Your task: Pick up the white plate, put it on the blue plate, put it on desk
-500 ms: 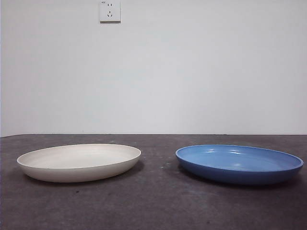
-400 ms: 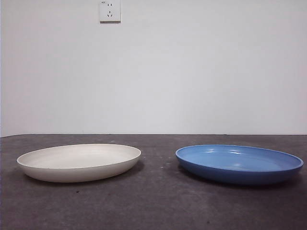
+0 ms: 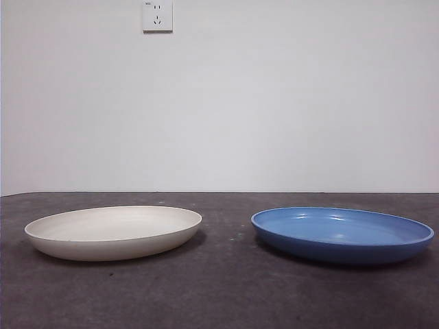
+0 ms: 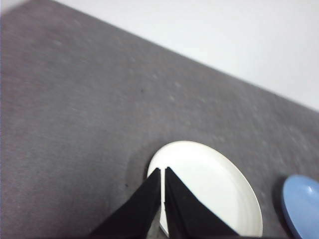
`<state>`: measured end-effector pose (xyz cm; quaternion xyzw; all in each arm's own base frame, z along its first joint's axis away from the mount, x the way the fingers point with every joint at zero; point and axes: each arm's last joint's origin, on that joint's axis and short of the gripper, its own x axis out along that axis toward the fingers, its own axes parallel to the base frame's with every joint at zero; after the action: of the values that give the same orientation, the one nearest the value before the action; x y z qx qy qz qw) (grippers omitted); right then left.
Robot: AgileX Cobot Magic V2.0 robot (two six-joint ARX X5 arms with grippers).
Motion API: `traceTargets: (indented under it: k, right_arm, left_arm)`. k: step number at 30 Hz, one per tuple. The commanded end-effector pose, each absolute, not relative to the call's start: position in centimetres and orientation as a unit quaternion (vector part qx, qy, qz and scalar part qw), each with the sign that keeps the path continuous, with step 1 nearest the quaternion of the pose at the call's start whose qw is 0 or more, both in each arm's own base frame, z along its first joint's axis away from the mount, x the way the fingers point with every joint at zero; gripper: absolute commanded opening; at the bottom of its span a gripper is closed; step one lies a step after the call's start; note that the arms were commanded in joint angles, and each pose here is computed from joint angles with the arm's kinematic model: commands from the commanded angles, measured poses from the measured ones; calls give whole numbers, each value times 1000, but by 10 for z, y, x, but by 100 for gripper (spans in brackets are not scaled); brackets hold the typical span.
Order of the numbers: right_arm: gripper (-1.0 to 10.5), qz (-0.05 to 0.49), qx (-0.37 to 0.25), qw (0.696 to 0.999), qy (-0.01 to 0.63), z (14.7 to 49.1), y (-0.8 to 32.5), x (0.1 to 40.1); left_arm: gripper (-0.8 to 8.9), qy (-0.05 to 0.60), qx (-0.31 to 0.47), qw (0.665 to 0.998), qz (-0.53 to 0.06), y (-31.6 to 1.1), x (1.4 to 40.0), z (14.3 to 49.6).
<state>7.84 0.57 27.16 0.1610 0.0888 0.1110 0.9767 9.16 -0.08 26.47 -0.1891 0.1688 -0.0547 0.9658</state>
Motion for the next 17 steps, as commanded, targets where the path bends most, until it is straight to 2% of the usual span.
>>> traceTargets:
  k: [1, 10, 17]
  right_arm:
    - [8, 129, 127, 975, 125, 293, 7, 85]
    - [8, 193, 84, 936, 283, 335, 11, 113]
    - [8, 231, 51, 905, 353, 346, 19, 125]
  left_arm:
    - [13, 187, -148, 967, -90, -2, 98, 284]
    - [13, 289, -115, 932, -188, -11, 118, 318]
    - [13, 355, -72, 896, -257, -28, 125, 331]
